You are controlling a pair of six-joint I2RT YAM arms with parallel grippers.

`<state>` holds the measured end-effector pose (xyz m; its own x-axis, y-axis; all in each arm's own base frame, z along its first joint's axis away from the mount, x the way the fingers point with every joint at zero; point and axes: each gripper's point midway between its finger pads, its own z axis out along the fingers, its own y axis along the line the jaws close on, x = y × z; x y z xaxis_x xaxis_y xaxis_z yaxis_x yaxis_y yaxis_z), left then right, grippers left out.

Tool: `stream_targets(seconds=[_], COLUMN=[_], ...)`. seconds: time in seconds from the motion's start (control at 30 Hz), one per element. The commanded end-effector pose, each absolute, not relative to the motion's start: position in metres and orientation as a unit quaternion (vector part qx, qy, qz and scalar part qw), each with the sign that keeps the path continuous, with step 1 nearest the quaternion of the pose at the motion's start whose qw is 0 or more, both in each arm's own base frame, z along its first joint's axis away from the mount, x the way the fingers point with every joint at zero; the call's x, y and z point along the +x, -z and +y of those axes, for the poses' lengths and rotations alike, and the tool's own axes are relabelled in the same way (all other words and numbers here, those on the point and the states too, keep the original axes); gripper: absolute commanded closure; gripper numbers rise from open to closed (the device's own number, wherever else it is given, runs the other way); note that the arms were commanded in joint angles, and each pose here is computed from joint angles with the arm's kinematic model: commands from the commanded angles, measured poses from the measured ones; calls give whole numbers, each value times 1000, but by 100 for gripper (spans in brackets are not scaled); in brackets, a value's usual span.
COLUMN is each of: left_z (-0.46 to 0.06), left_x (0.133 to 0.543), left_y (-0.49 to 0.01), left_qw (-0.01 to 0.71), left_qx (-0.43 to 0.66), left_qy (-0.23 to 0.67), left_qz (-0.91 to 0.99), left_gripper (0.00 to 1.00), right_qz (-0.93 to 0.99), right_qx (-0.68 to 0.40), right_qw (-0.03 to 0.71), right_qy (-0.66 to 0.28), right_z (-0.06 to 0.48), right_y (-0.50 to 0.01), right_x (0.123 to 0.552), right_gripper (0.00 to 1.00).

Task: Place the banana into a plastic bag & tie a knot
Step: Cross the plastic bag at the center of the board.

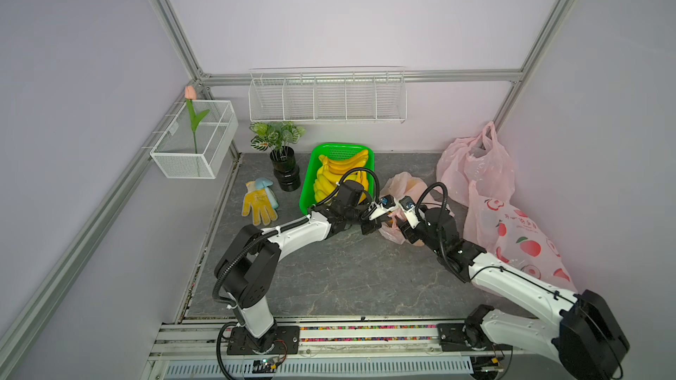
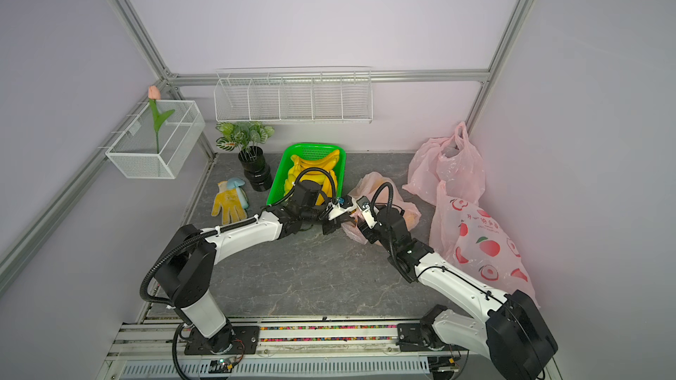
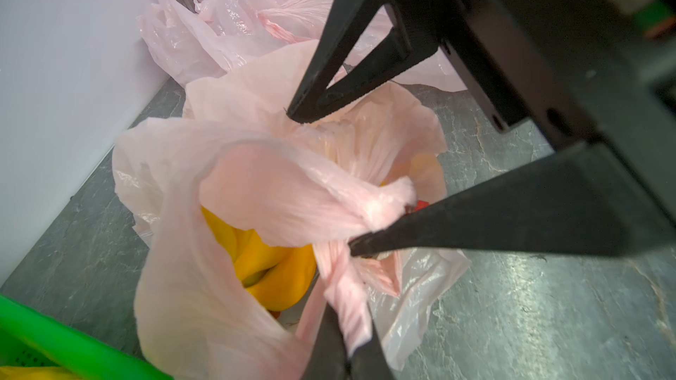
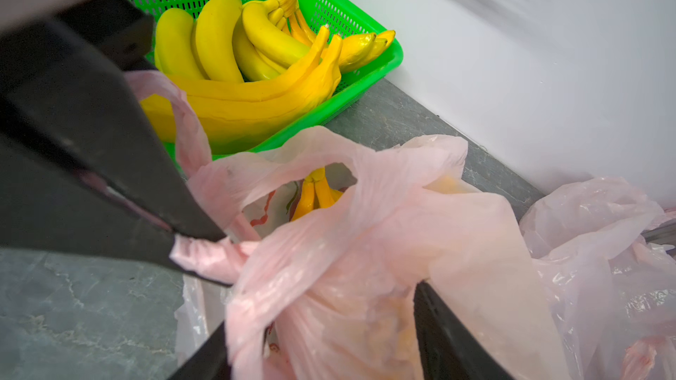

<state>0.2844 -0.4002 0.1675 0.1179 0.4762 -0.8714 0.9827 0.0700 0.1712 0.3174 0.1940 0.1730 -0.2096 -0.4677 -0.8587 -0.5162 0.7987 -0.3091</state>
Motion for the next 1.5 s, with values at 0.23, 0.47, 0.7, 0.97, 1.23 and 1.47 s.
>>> stream_targets(seconds=[0.23,0.47,0.7,0.97,1.23,1.47], left_z=[-414,-416,-417,-414,-414,-413], left_x=[287,291,285,287,295,291], left_y=[-207,-212,-209,-197,-187,-185], left_qw=[471,470,461,452,453,449], left_qx=[607,610,614,618,615,624], left_qy=[329,332,349,334,319,320], left_qz=[549,545,538,550,561,554], left_gripper=[99,99,99,98,98,98], right_qz=[760,755,753,747,759,777], right_qx=[-390,-403,-373,-370,-370,-348], right_qw=[519,517,538,551,535,523], right_qy=[0,11,59,31,-41,-45], right_z=[205,208,199,206,204,195], right_y=[-132,-134,-145,-157,-160,-170], right_x=[293,292,310,308,282,291], right_gripper=[31,27,27,26,19,17])
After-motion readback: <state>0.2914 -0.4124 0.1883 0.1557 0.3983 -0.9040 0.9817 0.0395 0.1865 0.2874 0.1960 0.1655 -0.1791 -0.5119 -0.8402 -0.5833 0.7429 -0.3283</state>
